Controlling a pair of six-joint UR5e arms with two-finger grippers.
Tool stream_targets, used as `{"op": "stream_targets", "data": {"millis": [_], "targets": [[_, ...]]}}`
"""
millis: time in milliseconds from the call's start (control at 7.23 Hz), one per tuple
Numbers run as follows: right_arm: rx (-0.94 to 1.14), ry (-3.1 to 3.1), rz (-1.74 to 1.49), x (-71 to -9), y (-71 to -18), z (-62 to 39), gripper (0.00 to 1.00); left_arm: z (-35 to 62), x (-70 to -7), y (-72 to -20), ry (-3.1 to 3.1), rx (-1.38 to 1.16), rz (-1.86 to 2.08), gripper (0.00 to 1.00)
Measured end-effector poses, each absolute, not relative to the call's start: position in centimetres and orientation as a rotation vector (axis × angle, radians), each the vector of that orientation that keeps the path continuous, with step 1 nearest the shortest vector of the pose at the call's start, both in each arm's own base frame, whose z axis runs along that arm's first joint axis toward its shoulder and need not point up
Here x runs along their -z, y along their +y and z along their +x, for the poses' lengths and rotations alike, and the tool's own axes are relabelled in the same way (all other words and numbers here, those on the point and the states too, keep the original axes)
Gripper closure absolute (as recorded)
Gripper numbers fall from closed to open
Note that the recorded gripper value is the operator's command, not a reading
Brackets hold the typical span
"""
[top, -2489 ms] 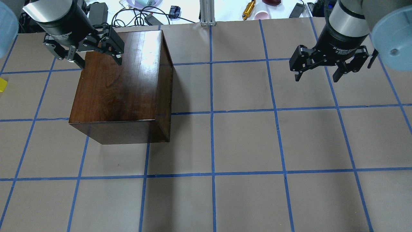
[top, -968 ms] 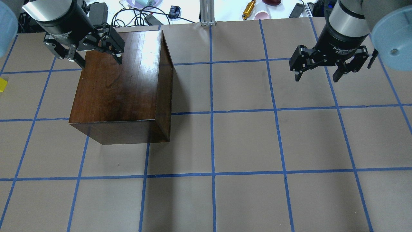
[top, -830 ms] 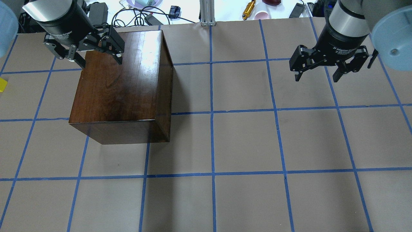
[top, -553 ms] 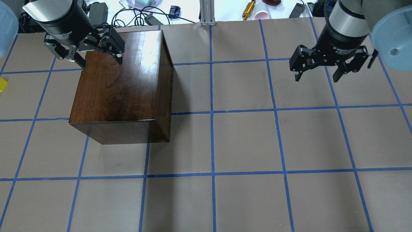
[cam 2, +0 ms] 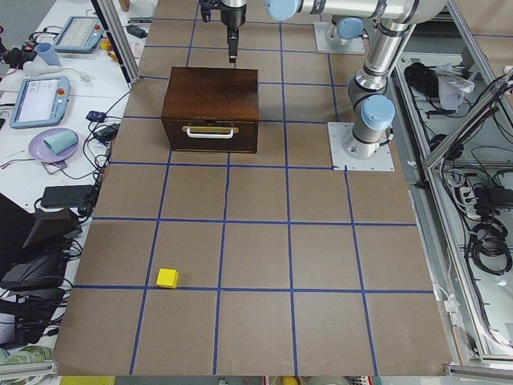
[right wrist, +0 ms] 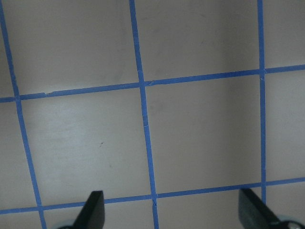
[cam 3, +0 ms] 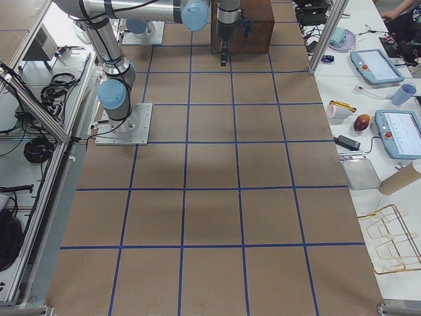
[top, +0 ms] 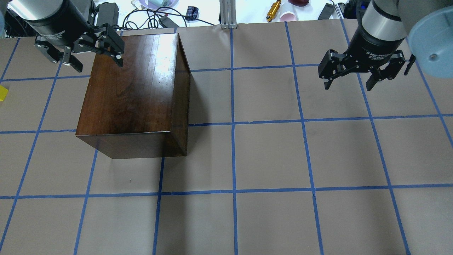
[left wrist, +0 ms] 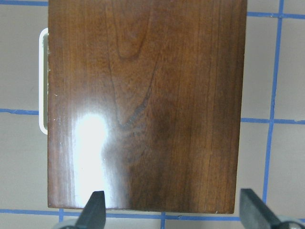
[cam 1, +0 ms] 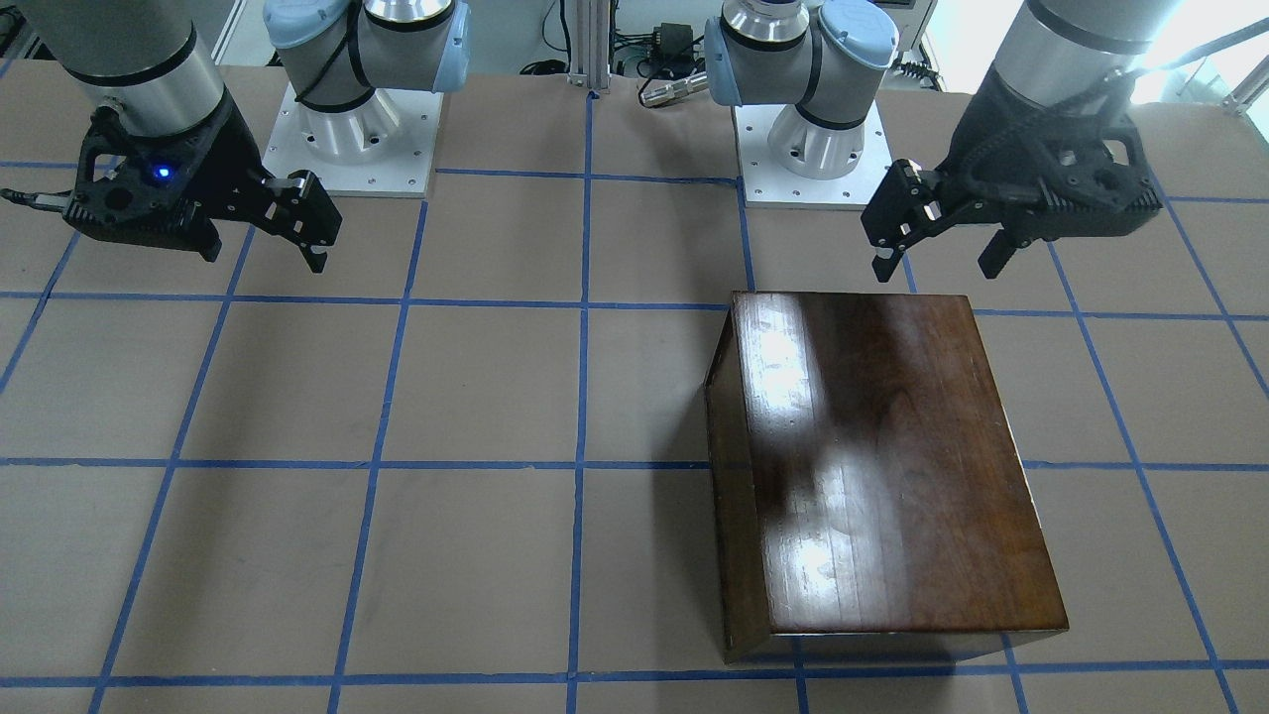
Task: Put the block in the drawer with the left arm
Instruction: 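Move the left gripper down beside the cabinet to the white drawer handle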
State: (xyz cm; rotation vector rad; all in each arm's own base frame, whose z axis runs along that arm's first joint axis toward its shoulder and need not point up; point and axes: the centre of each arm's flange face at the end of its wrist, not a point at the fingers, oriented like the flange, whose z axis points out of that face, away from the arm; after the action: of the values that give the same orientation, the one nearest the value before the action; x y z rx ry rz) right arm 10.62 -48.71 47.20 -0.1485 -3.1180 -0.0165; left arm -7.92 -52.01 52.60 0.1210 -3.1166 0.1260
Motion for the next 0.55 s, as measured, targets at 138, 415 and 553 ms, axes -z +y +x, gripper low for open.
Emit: {"op": "stream_targets", "data": {"millis": [138, 415, 553], "targets": [[0.016, -3.118, -0.148, -47.2, -48.7, 10.6, 0.00, -5.9, -52.0, -52.8, -3.122, -0.112, 0.101, 0.00], [0.016, -3.118, -0.149, -47.2, -48.7, 10.6, 0.00, -0.5, -49.9, -54.6, -3.124, -0.066, 0.023, 0.00], [0.016, -3.118, -0.148, -47.2, -48.7, 10.6, 0.00, 2.2, -48.6, -55.5, -3.121, -0.041, 0.005, 0.00]]}}
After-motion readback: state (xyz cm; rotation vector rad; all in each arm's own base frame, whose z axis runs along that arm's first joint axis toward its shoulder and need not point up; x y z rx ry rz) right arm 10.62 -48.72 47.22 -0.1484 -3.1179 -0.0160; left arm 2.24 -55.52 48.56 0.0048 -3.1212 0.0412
